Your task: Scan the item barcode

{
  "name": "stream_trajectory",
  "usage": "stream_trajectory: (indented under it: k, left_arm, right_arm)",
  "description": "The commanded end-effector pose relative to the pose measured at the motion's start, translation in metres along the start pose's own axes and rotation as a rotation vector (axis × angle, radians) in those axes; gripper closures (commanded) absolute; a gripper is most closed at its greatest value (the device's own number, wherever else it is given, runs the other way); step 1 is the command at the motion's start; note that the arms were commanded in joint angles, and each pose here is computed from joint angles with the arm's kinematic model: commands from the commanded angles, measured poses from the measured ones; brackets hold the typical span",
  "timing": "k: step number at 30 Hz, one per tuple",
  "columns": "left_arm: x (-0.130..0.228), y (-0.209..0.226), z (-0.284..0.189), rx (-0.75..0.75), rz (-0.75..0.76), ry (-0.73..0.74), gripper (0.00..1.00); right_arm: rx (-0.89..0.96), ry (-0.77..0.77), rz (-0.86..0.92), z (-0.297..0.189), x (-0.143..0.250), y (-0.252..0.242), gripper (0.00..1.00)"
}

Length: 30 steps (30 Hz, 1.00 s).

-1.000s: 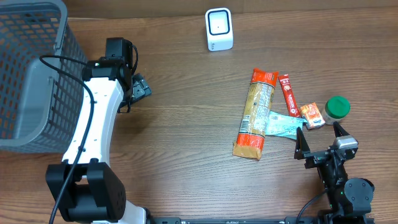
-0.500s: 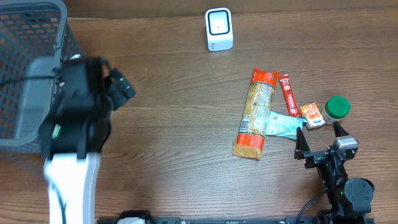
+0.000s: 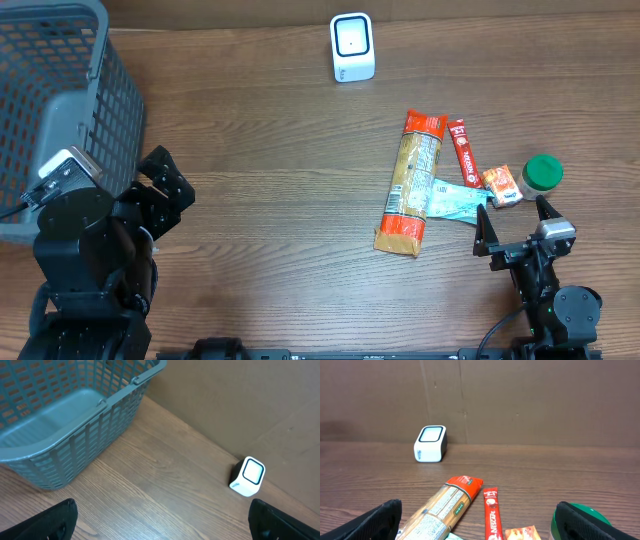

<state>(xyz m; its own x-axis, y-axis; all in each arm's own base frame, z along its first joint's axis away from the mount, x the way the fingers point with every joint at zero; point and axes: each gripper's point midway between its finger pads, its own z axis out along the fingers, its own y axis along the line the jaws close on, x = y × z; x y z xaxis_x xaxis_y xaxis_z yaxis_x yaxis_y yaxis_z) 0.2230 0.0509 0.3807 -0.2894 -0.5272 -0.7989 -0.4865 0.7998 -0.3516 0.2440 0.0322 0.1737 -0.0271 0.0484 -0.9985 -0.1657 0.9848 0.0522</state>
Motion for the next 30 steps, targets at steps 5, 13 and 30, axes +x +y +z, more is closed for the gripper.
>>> stream_trajectory:
  k: [5,13,30]
  left_arm:
    - [0.036,0.023,0.004,-0.03,0.029,0.034,0.0]
    - [0.121,0.069,0.029,-0.108,0.07,0.155,0.0]
    - [0.099,0.011,0.06,0.4,-0.147,-0.315,0.0]
  right_arm:
    - [-0.002,-0.003,-0.004,0.0,0.002,0.0,0.0]
    - [-0.002,-0.003,-0.004,0.0,0.002,0.0,0.0]
    - [-0.002,-0.003,-0.004,0.0,0.002,0.0,0.0]
